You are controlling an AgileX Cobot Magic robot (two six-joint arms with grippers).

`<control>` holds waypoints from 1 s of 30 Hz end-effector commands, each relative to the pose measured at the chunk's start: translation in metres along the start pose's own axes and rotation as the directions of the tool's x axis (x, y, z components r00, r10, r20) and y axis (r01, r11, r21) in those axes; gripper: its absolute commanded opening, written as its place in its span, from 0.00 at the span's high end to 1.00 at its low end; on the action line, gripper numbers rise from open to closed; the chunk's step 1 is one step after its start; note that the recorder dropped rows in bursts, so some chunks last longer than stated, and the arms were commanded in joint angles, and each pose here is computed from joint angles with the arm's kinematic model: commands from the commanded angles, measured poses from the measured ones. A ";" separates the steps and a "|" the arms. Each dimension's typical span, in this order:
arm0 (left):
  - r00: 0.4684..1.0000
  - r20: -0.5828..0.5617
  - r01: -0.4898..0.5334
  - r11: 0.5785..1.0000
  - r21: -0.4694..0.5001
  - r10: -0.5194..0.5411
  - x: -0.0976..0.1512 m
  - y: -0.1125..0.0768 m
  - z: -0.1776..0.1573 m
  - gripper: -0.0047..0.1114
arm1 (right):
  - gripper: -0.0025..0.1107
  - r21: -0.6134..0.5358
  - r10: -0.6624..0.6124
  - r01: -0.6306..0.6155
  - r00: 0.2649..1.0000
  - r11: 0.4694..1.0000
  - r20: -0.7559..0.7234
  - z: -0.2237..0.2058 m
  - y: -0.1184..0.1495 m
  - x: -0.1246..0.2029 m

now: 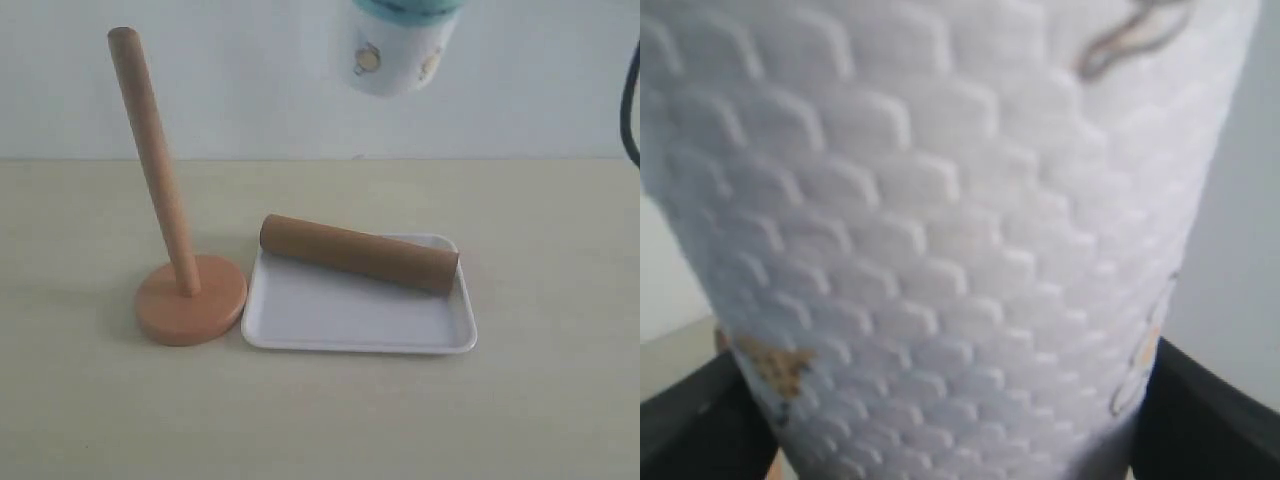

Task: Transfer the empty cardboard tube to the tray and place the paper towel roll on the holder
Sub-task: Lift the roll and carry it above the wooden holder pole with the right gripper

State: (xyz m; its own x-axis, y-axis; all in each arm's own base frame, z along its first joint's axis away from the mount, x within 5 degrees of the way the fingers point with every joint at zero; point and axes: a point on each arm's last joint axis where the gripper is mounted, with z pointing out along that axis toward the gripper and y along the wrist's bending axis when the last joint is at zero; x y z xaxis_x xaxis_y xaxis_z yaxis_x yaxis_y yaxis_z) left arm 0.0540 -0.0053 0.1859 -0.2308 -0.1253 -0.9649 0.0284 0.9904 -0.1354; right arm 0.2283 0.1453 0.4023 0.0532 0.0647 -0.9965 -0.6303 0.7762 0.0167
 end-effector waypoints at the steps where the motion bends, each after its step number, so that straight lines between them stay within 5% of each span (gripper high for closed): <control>1: 1.000 0.004 0.014 1.000 0.002 -0.014 0.001 0.000 0.000 0.92 | 0.98 -0.038 -0.002 0.003 1.000 0.999 0.027 0.013 0.025 -0.033; 6: 1.000 0.004 0.014 1.000 0.002 -0.014 0.001 0.000 0.000 0.92 | 0.98 -0.077 0.005 -0.001 0.999 0.997 0.044 0.035 0.047 -0.055; 19: 1.000 0.004 0.014 1.000 0.002 -0.014 0.001 0.000 0.000 0.92 | 0.98 -0.171 0.120 -0.111 0.992 0.979 0.039 0.127 0.089 -0.051; 30: 1.000 0.004 0.014 1.000 0.002 -0.014 0.001 0.000 0.000 0.92 | 0.98 -0.156 0.110 -0.119 0.992 0.981 -0.064 0.157 0.103 -0.013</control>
State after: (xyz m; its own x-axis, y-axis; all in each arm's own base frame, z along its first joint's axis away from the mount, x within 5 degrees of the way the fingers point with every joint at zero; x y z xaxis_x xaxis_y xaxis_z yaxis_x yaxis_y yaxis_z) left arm 0.0540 -0.0053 0.1859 -0.2308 -0.1253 -0.9649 0.0284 0.9904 -0.1354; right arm 0.2865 0.3233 0.4231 -0.0906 0.1052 -0.9903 -0.7395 0.6589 0.1376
